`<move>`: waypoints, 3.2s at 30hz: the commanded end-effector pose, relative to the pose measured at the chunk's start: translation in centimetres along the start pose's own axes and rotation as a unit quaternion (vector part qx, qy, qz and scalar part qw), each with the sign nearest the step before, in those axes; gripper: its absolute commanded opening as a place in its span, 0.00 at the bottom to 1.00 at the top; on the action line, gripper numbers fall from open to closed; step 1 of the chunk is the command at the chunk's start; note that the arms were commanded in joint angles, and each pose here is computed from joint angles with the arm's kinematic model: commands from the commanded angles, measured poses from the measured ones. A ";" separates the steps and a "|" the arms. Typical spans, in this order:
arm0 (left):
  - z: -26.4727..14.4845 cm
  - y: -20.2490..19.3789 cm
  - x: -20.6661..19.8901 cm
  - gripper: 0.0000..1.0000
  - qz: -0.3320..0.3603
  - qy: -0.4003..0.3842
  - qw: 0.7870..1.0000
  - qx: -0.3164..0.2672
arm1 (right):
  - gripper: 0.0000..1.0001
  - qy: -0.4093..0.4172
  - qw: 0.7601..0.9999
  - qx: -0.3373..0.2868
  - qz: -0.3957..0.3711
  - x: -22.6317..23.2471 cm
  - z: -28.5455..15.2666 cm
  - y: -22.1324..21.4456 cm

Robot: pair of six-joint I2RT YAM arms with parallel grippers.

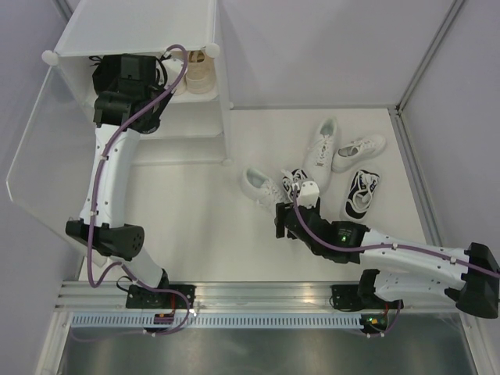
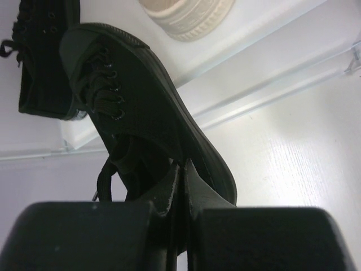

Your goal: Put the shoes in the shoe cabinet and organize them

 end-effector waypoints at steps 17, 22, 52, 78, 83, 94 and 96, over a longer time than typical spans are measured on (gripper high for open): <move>3.1 3.3 4.9 0.02 0.105 0.083 0.982 -0.131 | 0.79 -0.006 0.999 -0.010 -0.034 2.8 1.3 1.6; 3.3 2.8 3.5 0.02 0.077 0.048 0.985 -0.149 | 0.79 -0.010 0.999 -0.006 -0.043 3.0 2.1 1.1; 5.5 -0.3 3.6 0.02 -0.017 0.121 0.990 -0.076 | 0.79 0.086 0.994 -0.036 -0.059 7.0 2.4 3.7; 5.8 -0.4 3.5 0.27 -0.133 0.130 0.976 -0.112 | 0.79 0.067 0.995 -0.017 -0.065 6.4 3.4 2.3; 5.3 -0.4 3.6 0.53 -0.178 0.146 0.967 -0.110 | 0.79 0.068 0.996 -0.017 -0.062 6.0 3.1 2.1; 1.8 1.7 5.0 0.88 -0.280 0.152 0.931 -0.180 | 0.79 0.060 0.996 -0.019 -0.060 5.4 3.0 1.9; 0.8 1.8 5.3 0.90 -0.300 0.162 0.921 -0.189 | 0.79 0.058 0.996 -0.019 -0.060 5.3 3.0 1.8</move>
Point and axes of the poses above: each gripper's point midway between its finger pads, its own z axis out along the fingers, its own x axis along the line the jaws close on, y = z × x, the point moved 10 cm from there along -z, back along the fingers, and after that the axes turned 9 degrees about z, right-handed, at the moved point
